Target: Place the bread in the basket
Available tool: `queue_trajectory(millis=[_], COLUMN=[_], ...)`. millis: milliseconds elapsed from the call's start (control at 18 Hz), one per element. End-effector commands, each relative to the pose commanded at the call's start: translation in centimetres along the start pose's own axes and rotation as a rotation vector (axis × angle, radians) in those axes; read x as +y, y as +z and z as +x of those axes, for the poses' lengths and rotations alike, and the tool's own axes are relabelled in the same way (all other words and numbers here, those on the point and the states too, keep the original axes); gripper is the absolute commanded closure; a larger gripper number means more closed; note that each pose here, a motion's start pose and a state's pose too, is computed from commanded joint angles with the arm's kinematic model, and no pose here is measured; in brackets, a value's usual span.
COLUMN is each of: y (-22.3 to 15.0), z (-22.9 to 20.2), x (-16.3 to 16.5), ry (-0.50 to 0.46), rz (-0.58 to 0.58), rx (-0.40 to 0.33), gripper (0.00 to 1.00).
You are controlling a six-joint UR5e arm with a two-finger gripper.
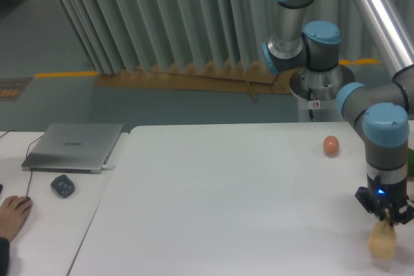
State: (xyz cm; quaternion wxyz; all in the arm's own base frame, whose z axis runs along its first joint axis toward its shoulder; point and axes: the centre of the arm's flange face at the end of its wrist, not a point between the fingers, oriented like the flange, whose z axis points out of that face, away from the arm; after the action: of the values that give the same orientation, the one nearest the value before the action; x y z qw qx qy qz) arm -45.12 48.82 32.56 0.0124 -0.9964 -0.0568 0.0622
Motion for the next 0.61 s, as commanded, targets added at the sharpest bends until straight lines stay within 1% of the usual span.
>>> queue_trajectory(millis=[111, 278, 389, 500, 611], y=[-1.8, -3.4, -4.3, -4.2, -4.5], z=[-0.6, -1.7, -2.8, -3.7, -4.8], x=[1.4, 3.8, 5.5, 6.6, 8.0], ry=[0.1, 0.234, 0.276, 0.313, 0.375], rz=[-0.013, -0.035, -0.039, -0.051, -0.055], rx=[0.011, 0.036, 0.042, 0.06, 0.071], gripper=[0.73, 0.73, 0.72, 0.72, 0.72])
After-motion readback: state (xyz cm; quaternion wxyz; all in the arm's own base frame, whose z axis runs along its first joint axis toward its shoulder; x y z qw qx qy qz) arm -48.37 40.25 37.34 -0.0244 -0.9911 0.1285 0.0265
